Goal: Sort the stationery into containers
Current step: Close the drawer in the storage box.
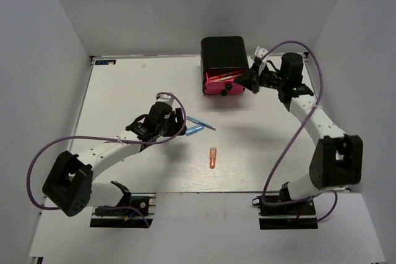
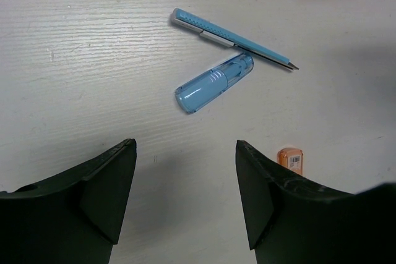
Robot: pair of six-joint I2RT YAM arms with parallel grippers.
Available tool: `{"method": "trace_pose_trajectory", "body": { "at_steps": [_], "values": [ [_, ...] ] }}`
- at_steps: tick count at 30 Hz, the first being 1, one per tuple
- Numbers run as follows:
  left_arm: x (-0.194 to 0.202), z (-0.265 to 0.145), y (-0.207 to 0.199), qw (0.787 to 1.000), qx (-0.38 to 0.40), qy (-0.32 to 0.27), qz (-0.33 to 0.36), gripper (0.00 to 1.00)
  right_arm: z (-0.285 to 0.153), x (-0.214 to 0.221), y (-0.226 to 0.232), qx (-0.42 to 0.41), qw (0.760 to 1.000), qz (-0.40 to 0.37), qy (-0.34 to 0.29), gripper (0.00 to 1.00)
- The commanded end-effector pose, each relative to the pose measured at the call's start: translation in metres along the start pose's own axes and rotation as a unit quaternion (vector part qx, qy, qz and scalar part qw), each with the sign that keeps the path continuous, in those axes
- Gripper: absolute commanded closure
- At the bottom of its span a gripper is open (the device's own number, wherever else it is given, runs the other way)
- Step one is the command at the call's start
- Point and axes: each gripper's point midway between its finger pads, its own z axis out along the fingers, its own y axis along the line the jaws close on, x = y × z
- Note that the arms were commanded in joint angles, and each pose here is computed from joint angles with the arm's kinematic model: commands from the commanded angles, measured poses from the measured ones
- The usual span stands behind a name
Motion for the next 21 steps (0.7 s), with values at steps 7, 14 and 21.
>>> {"method": "trace_pose_trajectory", "body": {
  "at_steps": [7, 14, 21],
  "values": [
    [-0.004, 0.005, -0.009, 1.000, 0.019, 0.000, -0.001, 0.25, -0.009, 0.058, 0.051, 0.021, 0.964, 0.258, 0.053, 0.66],
    [-0.010, 0.009, -0.013, 1.000, 0.019, 0.000, 0.004, 0.25, 0.006, 0.084, 0.032, 0.087, 0.903, 0.414, 0.077, 0.46],
    [-0.012, 0.005, -0.013, 1.000, 0.023, -0.006, 0.003, 0.25, 0.019, 0.073, 0.016, 0.115, 0.861, 0.494, 0.033, 0.42]
  ]
}}
